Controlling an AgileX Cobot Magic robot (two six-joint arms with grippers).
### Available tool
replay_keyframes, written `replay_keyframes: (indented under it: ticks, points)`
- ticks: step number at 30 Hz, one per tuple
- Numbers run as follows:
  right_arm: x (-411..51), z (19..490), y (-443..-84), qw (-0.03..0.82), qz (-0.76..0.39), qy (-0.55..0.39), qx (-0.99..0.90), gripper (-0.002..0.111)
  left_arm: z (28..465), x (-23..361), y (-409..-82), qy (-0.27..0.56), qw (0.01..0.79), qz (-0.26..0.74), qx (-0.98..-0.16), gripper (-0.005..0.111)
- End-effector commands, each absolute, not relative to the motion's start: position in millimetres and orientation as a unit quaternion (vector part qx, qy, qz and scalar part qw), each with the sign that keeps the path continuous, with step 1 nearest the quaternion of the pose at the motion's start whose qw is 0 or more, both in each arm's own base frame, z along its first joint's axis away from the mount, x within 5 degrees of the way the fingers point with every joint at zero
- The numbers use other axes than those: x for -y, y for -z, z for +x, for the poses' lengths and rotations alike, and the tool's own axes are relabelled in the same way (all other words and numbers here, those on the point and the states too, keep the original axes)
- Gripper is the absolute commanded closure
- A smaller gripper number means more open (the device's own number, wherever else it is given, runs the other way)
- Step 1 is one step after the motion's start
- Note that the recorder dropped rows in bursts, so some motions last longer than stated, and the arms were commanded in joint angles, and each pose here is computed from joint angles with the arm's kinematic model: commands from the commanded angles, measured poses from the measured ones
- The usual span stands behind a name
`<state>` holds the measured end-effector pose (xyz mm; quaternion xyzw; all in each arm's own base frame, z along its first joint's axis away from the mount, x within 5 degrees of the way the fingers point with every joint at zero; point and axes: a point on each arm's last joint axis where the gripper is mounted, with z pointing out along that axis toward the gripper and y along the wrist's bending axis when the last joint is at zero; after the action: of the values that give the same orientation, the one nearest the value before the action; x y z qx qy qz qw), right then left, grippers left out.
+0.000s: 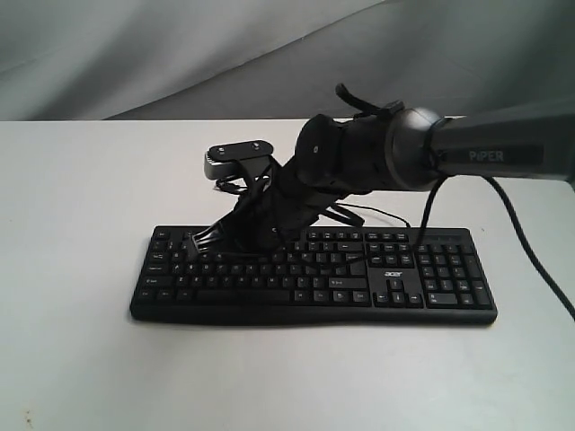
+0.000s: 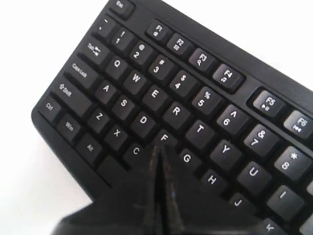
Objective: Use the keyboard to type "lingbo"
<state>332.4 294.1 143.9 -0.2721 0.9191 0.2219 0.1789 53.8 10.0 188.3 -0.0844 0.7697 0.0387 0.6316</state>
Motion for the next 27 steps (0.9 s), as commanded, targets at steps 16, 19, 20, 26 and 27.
replay_keyframes:
  ticks: [16, 19, 20, 26, 27]
  points:
    - [-290.3, 314.2, -145.0, 0.197, -0.285, -0.210, -0.914, 0.108, 53.8, -9.8, -187.4, -0.035, 0.633, -0.089, -0.768, 0.106]
    - [-290.5, 315.1, -144.5, 0.201, -0.283, -0.209, -0.914, 0.108, 53.8, -9.8, -187.4, -0.035, 0.633, -0.089, -0.768, 0.106]
    - [-290.5, 315.5, -144.7, 0.203, -0.283, -0.209, -0.914, 0.108, 53.8, -9.8, -187.4, -0.035, 0.633, -0.089, -0.768, 0.106]
    - [-290.8, 317.1, -143.7, 0.211, -0.282, -0.207, -0.913, 0.108, 53.8, -9.8, -187.4, -0.035, 0.633, -0.089, -0.768, 0.106]
    - [-290.8, 317.1, -143.7, 0.211, -0.282, -0.207, -0.913, 0.108, 53.8, -9.8, -187.4, -0.035, 0.633, -0.089, -0.768, 0.106]
